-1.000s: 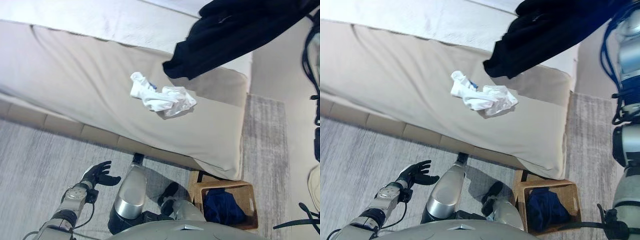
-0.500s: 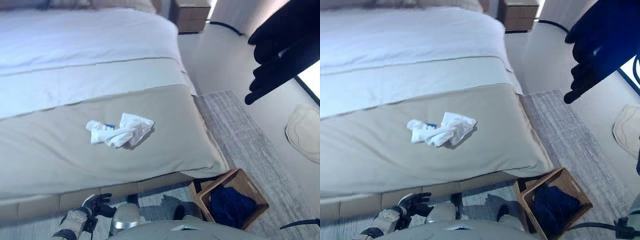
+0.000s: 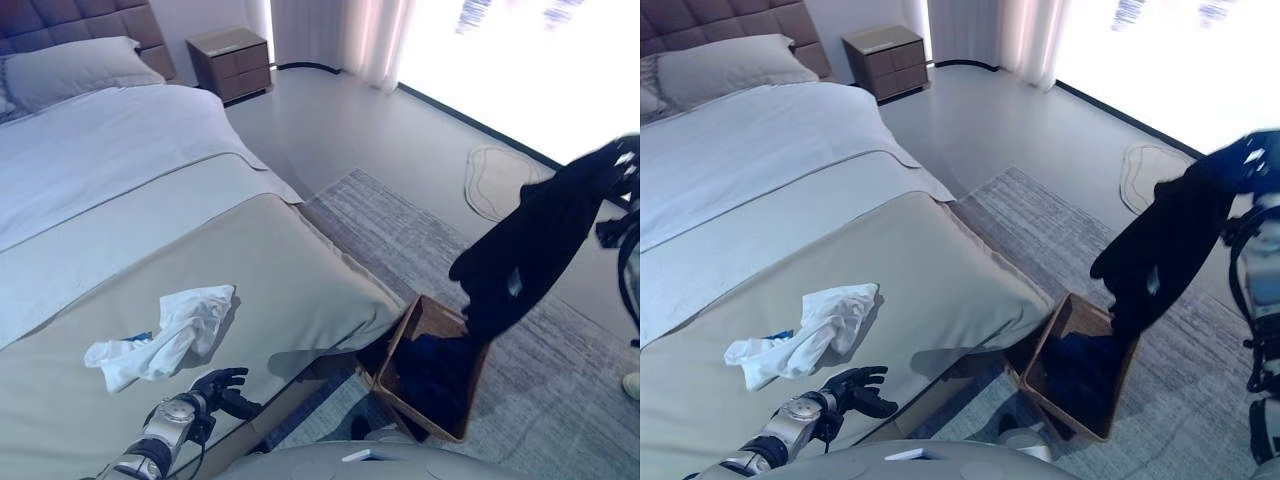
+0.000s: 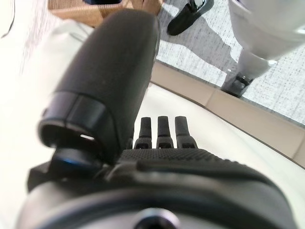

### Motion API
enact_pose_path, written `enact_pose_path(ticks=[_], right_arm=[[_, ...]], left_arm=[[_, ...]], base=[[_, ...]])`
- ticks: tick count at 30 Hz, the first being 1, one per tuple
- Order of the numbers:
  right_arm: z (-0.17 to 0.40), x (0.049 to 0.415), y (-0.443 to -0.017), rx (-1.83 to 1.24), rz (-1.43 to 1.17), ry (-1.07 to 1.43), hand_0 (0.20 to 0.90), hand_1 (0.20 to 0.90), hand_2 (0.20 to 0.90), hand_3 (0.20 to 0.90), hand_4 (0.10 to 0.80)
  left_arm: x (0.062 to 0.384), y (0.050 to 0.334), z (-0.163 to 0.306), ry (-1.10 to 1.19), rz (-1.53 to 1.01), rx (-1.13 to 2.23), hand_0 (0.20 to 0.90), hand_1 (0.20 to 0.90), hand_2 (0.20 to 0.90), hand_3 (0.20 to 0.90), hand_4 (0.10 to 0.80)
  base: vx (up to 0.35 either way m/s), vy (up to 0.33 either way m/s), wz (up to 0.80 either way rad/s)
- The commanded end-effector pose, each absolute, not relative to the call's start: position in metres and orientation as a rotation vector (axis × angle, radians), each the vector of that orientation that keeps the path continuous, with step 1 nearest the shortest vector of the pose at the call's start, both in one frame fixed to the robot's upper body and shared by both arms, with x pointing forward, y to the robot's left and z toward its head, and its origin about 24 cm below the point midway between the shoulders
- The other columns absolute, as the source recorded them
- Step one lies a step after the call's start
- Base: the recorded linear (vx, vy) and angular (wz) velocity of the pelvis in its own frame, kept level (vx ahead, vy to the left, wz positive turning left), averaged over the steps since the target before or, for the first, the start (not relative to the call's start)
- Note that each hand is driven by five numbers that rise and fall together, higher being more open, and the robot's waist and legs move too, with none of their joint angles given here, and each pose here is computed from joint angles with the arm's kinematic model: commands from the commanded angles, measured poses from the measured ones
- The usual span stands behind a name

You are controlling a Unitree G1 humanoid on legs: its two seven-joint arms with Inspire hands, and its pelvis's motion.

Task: Pick up the clothes from the bed and place them into the basket

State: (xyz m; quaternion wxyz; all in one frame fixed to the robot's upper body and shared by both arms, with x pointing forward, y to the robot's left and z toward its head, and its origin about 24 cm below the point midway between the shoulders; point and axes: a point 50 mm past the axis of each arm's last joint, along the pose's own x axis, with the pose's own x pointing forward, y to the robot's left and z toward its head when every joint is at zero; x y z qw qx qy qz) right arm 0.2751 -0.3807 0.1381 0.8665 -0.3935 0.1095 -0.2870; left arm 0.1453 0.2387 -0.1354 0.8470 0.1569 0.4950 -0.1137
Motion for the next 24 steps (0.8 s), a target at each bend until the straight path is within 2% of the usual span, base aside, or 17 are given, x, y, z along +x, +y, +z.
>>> enact_pose_path(ticks=[1, 7, 12, 20, 21, 22, 23, 24], right_arm=[[0.218, 0.284, -0.371, -0.88, -0.698, -0.117, 0.3, 0.3, 0.3, 0.2, 0.1], [0.178, 0.288, -0.357, -0.874, -0.584, -0.029, 0.3, 0.3, 0.3, 0.2, 0.1], [0.151, 0.301, -0.35, -0.896, -0.536, 0.078, 0.3, 0.3, 0.3, 0.2, 0.1], [0.135, 0.326, -0.347, -0.909, -0.635, 0.172, 0.3, 0.3, 0.3, 0.2, 0.1], [0.133, 0.328, -0.35, -0.885, -0.656, 0.207, 0.516, 0.516, 0.516, 0.453, 0.353], [0.132, 0.329, -0.351, -0.884, -0.668, 0.22, 0.848, 0.848, 0.848, 0.84, 0.74], [0.134, 0.332, -0.352, -0.878, -0.696, 0.232, 0.9, 0.9, 0.9, 0.9, 0.8], [0.136, 0.334, -0.354, -0.861, -0.722, 0.239, 0.9, 0.9, 0.9, 0.9, 0.8]], left_arm=[[0.148, 0.241, -0.134, 1.016, -0.303, 0.388, 0.9, 0.9, 0.9, 0.9, 0.8], [0.16, 0.235, -0.13, 0.967, -0.296, 0.378, 0.9, 0.9, 0.9, 0.9, 0.8], [0.194, 0.22, -0.116, 0.838, -0.293, 0.366, 0.9, 0.9, 0.9, 0.9, 0.8], [0.253, 0.197, -0.074, 0.573, -0.312, 0.371, 0.9, 0.9, 0.9, 0.9, 0.8], [0.258, 0.194, -0.069, 0.537, -0.322, 0.361, 0.9, 0.9, 0.9, 0.9, 0.8], [0.261, 0.192, -0.066, 0.522, -0.325, 0.355, 0.9, 0.9, 0.9, 0.9, 0.8], [0.266, 0.189, -0.06, 0.489, -0.334, 0.351, 0.9, 0.9, 0.9, 0.9, 0.8], [0.269, 0.186, -0.056, 0.466, -0.345, 0.347, 0.9, 0.9, 0.9, 0.9, 0.8]], base=[[-0.024, -0.107, -0.09], [-0.108, -0.075, -0.19], [-0.223, -0.014, -0.12], [-0.219, -0.065, -0.05], [-0.089, -0.078, -0.02], [-0.115, -0.072, -0.07], [-0.093, -0.057, -0.06], [-0.081, -0.052, 0.02]])
